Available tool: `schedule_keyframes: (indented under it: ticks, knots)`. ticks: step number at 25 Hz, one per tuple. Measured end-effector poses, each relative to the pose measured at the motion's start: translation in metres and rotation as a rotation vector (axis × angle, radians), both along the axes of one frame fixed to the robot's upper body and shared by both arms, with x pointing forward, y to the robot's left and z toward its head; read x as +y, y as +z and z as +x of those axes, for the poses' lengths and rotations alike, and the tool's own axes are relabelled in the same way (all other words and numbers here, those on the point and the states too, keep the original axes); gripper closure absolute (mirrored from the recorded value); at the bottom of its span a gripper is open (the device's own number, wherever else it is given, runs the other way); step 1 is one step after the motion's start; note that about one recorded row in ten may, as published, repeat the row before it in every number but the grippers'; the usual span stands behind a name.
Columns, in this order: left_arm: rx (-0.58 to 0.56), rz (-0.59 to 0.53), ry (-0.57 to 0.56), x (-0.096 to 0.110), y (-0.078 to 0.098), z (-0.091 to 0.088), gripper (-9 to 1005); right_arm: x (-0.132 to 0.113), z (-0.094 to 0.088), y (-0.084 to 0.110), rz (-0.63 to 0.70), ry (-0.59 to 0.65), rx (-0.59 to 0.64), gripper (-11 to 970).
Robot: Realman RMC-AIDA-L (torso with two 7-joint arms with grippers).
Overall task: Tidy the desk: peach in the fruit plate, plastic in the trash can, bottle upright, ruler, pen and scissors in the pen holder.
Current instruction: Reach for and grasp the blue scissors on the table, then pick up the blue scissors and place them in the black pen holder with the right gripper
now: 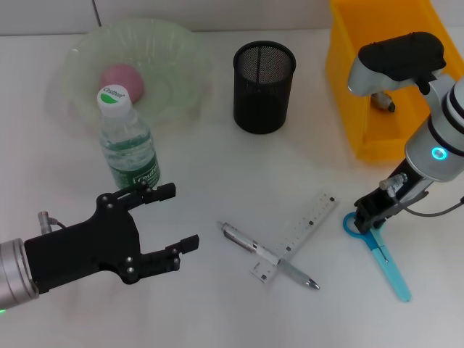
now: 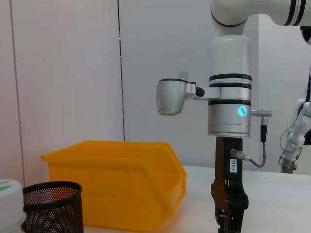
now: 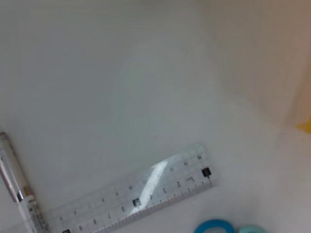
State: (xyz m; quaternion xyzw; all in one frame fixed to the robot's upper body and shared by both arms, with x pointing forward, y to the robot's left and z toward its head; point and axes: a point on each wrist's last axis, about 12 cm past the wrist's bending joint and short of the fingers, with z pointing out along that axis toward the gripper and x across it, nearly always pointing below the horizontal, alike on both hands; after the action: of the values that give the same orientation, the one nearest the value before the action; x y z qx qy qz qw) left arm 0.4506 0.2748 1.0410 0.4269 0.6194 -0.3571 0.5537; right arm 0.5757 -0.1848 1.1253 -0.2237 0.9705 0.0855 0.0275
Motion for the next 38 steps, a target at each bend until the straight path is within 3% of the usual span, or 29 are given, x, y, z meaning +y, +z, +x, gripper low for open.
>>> schedule_keyframes:
  ticks: [26,38]
  knots:
    - [0.0,0.007,-0.002,-0.0012,-0.0002,0.0019,197,-0.0044,0.0054,-0.007,-0.007,-0.035,0.005,757]
    - [0.001,0.009,0.002,-0.0007,-0.0007,0.0015,197,-0.0048,0.0046,-0.0075,-0.024,-0.025,0.013,841]
